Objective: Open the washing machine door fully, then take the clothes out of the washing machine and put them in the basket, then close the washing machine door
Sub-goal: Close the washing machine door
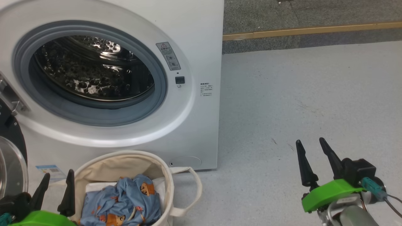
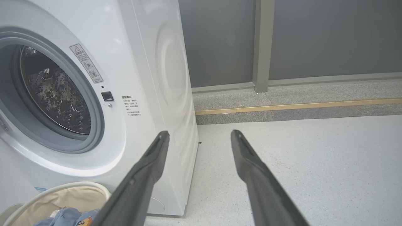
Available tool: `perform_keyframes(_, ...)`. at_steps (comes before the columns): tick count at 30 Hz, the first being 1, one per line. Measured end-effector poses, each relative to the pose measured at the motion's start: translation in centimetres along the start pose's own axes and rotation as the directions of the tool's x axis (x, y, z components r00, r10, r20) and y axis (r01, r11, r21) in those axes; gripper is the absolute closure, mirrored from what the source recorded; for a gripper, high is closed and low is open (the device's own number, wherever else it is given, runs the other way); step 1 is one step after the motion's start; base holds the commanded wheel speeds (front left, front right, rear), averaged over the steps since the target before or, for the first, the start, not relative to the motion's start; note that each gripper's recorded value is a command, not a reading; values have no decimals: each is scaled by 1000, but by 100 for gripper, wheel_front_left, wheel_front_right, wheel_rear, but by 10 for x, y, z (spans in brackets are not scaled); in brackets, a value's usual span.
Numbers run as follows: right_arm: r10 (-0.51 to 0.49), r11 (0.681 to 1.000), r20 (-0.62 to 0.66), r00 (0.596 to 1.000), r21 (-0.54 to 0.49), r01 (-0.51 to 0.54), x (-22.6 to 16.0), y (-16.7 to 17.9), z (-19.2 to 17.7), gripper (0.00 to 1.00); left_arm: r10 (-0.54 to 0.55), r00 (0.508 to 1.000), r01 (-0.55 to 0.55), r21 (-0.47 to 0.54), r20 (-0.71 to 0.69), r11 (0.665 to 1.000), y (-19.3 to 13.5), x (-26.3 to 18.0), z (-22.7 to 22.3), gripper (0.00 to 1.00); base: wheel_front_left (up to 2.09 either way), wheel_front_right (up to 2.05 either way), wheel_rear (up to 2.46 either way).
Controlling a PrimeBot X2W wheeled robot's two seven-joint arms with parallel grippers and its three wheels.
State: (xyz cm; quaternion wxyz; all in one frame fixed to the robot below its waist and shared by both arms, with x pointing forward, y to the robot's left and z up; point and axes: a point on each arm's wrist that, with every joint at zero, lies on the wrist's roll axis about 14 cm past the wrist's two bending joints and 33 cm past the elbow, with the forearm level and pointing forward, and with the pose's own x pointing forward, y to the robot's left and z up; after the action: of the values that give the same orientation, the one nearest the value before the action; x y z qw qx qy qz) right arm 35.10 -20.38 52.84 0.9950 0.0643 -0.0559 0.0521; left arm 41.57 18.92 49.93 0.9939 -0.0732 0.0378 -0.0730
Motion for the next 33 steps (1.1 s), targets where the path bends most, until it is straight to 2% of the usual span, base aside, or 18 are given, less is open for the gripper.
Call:
perform_keyframes(15,12,1000,4,1000,1,-12,3,3,1,0,45,999,-46,2,23,999,9,-4,4,0,-26,28,-2)
perform_keyframes(33,15,1000,-11,1000,6,-15,7,4,-4,0,82,996,-82,9,26,997,24,-6,3,0,-166,179,-13)
